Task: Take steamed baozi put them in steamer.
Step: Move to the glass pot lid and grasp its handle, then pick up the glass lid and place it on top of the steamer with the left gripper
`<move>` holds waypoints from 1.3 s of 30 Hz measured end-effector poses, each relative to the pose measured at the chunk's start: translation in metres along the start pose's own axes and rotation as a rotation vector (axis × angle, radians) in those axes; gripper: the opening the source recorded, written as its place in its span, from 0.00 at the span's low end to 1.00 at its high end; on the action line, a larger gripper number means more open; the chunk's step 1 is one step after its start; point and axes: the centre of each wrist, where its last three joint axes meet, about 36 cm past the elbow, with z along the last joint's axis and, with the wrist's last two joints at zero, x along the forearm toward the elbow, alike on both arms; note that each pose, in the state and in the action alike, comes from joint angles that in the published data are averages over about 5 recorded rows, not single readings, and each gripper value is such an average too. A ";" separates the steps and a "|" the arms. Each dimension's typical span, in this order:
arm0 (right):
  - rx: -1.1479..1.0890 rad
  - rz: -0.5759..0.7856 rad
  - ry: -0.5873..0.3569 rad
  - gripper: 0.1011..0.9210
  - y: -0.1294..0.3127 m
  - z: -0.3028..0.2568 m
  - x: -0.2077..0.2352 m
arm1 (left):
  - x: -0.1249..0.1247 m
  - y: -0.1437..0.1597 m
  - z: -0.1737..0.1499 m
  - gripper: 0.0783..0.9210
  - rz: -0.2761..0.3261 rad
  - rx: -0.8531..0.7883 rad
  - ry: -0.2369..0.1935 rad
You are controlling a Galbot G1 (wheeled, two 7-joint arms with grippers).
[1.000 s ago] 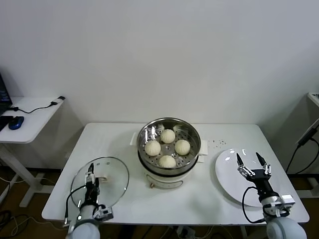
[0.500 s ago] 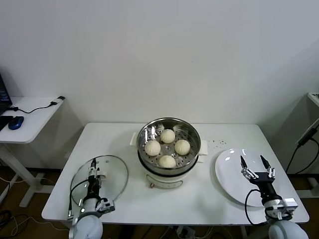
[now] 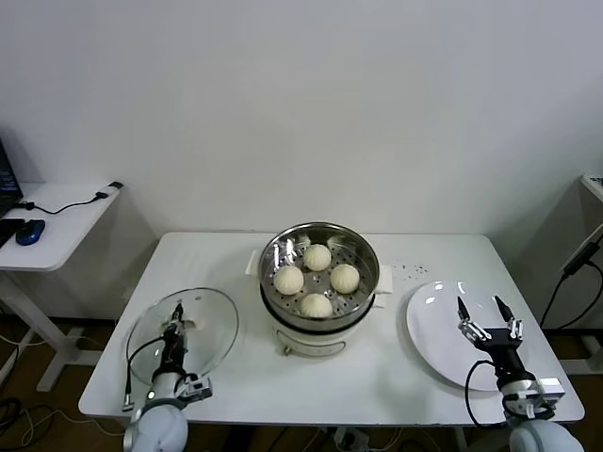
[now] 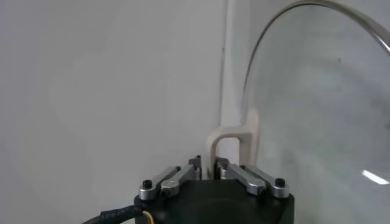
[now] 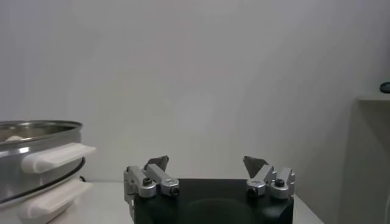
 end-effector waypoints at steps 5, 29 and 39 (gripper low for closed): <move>0.004 0.002 -0.004 0.88 -0.003 -0.001 -0.002 | 0.004 0.014 0.008 0.08 -0.023 -0.002 0.002; 0.063 -0.032 0.020 0.88 -0.013 -0.009 -0.042 | 0.038 0.179 -0.012 0.08 -0.223 -0.058 -0.008; 0.085 -0.039 0.033 0.88 -0.016 -0.009 -0.063 | 0.031 0.221 -0.084 0.08 -0.203 -0.022 -0.062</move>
